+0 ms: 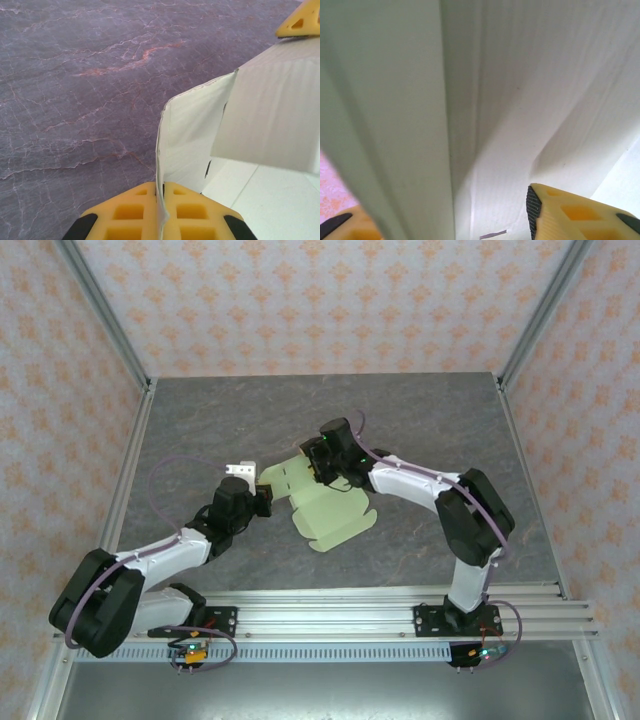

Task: Fold the paper box

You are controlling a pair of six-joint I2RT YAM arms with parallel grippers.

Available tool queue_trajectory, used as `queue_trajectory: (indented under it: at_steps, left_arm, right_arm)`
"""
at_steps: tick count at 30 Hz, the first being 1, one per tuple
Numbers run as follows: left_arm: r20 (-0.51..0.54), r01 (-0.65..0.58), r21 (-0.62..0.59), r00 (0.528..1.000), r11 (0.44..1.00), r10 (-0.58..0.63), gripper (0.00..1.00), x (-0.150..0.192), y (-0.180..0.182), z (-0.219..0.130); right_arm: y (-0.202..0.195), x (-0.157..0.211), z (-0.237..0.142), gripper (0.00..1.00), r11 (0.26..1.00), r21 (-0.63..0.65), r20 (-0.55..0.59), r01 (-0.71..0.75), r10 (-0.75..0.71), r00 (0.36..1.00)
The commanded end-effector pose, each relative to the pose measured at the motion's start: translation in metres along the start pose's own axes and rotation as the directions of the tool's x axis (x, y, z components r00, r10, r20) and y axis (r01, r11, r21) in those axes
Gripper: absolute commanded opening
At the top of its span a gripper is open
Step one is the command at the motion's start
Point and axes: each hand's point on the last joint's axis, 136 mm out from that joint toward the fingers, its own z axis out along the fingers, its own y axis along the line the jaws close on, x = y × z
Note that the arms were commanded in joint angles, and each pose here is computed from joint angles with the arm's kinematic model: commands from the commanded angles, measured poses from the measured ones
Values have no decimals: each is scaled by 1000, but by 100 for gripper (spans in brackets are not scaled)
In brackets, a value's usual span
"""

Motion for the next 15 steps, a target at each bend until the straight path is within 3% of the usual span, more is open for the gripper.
queue_trajectory:
  at_steps: [1, 4, 8, 13, 15]
  left_arm:
    - [28, 3, -37, 1000, 999, -2, 0, -6, 5, 1]
    - [26, 11, -47, 1000, 999, -10, 0, -4, 8, 1]
    - [27, 4, -55, 1000, 998, -2, 0, -5, 9, 0]
    - [27, 4, -53, 1000, 999, -2, 0, -7, 8, 1]
    - [32, 11, -61, 999, 998, -9, 18, -6, 10, -1]
  right_arm:
    - [18, -6, -9, 51, 999, -51, 7, 9, -9, 1000]
    - [22, -7, -15, 45, 999, -43, 18, 28, -27, 999]
    - [25, -8, -16, 13, 999, -40, 29, 33, -32, 999]
    - [21, -5, -8, 9, 998, -48, 0, 30, -30, 1000]
    - [25, -2, -7, 8, 995, -92, -18, 40, -42, 999]
